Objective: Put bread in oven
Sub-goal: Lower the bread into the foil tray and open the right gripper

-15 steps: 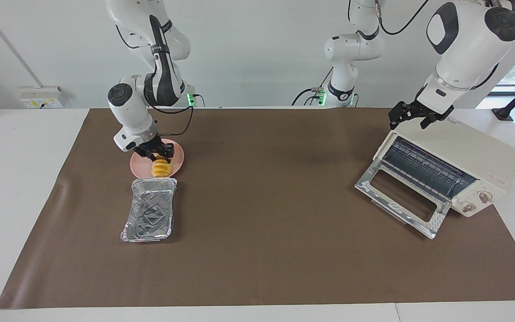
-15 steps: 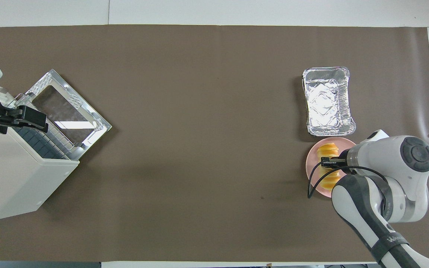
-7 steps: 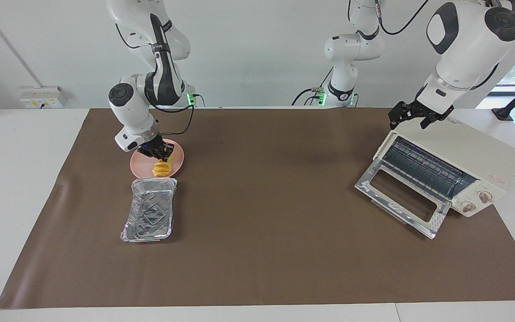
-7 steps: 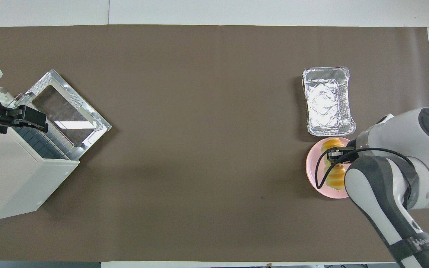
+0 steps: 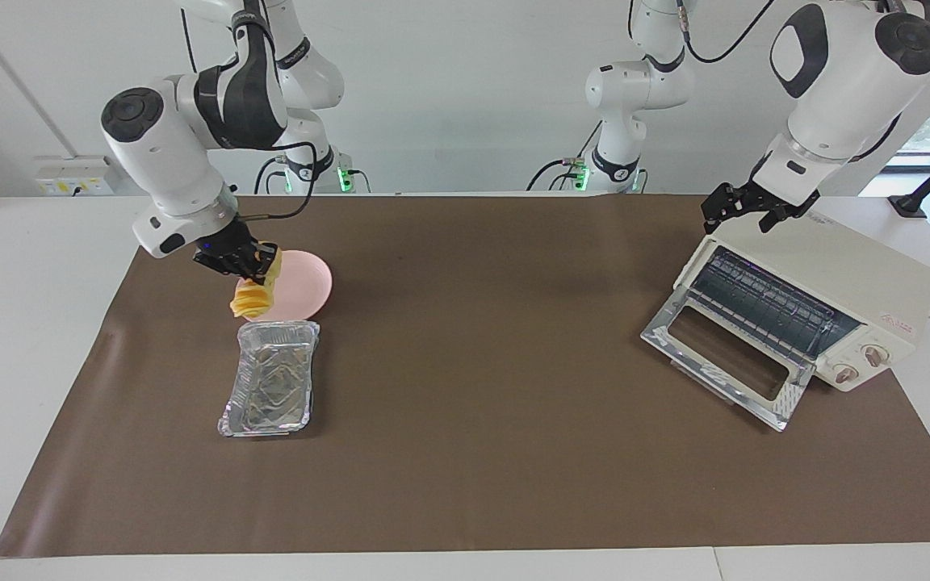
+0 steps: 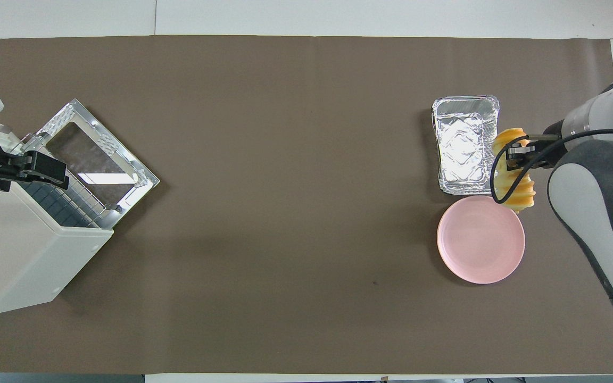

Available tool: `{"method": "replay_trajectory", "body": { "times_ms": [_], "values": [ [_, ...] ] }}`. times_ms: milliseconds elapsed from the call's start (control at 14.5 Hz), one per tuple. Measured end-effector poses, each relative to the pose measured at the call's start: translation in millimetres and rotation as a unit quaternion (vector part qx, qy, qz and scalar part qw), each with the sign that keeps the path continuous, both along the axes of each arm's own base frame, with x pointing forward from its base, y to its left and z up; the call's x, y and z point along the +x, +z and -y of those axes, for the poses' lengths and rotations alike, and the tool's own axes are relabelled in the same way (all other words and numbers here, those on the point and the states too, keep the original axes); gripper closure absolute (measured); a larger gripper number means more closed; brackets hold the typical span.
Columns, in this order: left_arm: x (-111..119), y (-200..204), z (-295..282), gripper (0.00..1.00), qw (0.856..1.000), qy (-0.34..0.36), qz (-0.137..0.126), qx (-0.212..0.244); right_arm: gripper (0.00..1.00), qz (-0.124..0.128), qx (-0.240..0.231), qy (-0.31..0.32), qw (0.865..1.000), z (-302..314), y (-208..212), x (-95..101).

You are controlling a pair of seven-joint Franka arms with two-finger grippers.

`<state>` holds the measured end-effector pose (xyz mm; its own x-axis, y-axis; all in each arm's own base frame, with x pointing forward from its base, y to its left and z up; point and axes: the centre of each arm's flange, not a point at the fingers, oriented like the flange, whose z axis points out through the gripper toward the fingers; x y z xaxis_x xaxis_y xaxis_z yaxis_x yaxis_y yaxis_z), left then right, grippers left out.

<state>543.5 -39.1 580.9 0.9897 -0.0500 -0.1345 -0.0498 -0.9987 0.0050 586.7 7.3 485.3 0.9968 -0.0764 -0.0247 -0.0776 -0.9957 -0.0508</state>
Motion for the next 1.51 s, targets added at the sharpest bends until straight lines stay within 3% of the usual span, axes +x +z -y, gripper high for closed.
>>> {"method": "replay_trajectory", "body": {
  "times_ms": [206,413,757,1032,1238,1307,1444,1513],
  "values": [
    [0.0,0.0,0.0,0.00,1.000,0.000,0.000,0.000,0.90,0.035,0.004,-0.008,0.999,11.4,-28.1,38.1],
    [0.0,0.0,0.0,0.00,1.000,0.000,0.000,0.000,0.90,0.036,0.007,-0.002,0.999,15.5,-69.2,55.2],
    [0.0,0.0,0.0,0.00,1.000,0.000,0.000,0.000,0.90,0.018,0.012,0.006,1.000,7.3,-132.8,55.5],
    [0.0,0.0,0.0,0.00,1.000,0.000,0.000,0.000,0.91,0.006,0.013,0.008,1.000,4.7,-149.9,51.0],
    [0.0,0.0,0.0,0.00,1.000,0.000,0.000,0.000,0.82,0.009,0.013,0.012,1.000,-0.6,-152.8,50.0],
    [0.0,0.0,0.0,0.00,1.000,0.000,0.000,0.000,0.70,0.010,0.013,0.013,1.000,-2.2,-153.8,49.7],
    [0.0,0.0,0.0,0.00,1.000,0.000,0.000,0.000,0.68,0.011,0.013,0.014,1.000,-3.8,-154.5,49.6],
    [0.0,0.0,0.0,0.00,1.000,0.000,0.000,0.000,0.56,0.013,0.013,0.014,1.000,-3.7,-154.1,49.9]
  ]
}}
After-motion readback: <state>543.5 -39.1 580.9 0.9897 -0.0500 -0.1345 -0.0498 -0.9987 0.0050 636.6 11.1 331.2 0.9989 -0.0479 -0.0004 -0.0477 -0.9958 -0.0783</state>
